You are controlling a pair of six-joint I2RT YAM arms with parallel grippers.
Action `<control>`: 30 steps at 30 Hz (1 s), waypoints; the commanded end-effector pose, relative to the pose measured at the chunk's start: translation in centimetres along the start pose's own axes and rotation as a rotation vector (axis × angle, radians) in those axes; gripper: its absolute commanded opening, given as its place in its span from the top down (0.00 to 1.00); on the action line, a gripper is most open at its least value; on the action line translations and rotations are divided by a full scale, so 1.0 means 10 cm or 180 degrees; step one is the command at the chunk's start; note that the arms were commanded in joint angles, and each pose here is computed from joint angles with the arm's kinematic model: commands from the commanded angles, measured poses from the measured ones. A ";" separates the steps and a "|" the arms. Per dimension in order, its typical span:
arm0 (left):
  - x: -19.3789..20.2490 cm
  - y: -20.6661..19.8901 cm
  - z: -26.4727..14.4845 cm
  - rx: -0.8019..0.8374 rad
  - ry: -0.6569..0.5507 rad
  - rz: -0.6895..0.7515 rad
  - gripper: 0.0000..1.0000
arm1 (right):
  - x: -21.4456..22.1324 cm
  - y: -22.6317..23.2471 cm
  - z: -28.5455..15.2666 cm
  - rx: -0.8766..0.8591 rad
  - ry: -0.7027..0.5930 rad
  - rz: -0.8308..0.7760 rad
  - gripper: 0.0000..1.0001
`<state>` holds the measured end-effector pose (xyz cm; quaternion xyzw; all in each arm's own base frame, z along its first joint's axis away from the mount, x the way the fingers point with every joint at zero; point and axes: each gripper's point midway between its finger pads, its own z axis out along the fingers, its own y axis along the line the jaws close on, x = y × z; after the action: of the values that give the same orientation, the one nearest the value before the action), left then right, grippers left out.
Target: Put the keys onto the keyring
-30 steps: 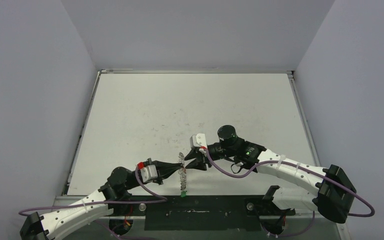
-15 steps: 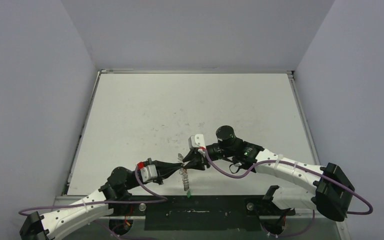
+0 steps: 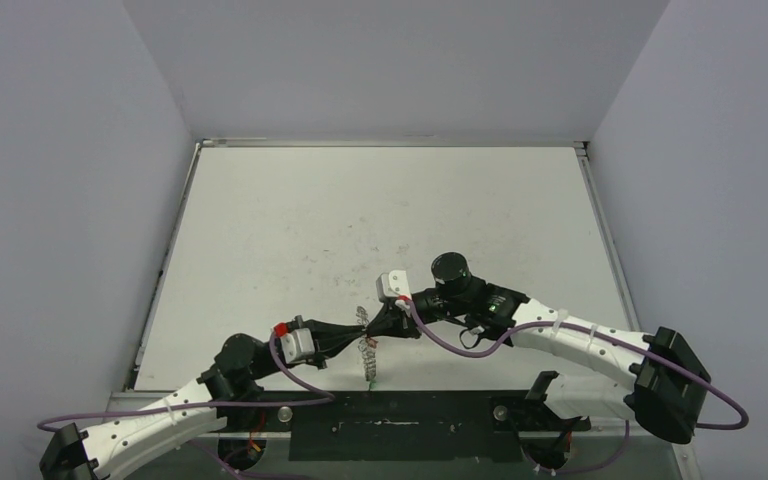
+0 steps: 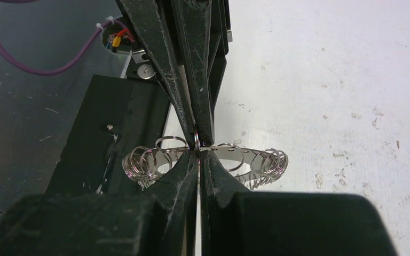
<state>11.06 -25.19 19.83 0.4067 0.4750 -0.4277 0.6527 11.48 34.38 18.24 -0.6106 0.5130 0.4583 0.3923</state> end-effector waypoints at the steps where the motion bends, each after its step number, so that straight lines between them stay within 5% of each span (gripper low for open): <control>1: -0.29 0.04 0.01 -0.0065 -0.0338 0.0047 0.86 | -0.30 -0.08 -0.08 0.0142 -0.0071 -0.0185 1.00; 4: -0.27 0.06 -0.01 -0.0126 -0.0291 0.0042 0.69 | -0.24 -0.11 -0.11 0.0200 0.0122 -0.0032 1.00; 7: -0.23 0.10 -0.02 -0.0176 -0.0157 0.0056 0.64 | -0.18 -0.13 -0.13 0.0239 0.0329 0.0114 1.00; 20: -0.06 0.15 0.05 -0.0122 0.0527 0.0111 0.64 | 0.00 -0.22 -0.26 0.0451 0.1210 0.0355 1.00; 30: 0.10 0.11 0.24 0.0073 0.0789 0.0076 0.79 | 0.03 -0.17 -0.12 0.0360 0.1395 0.0366 1.00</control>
<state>13.02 -26.28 16.86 0.4640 0.5729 -0.3600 0.5717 12.83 32.30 16.45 -0.6372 0.6590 0.3098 0.2525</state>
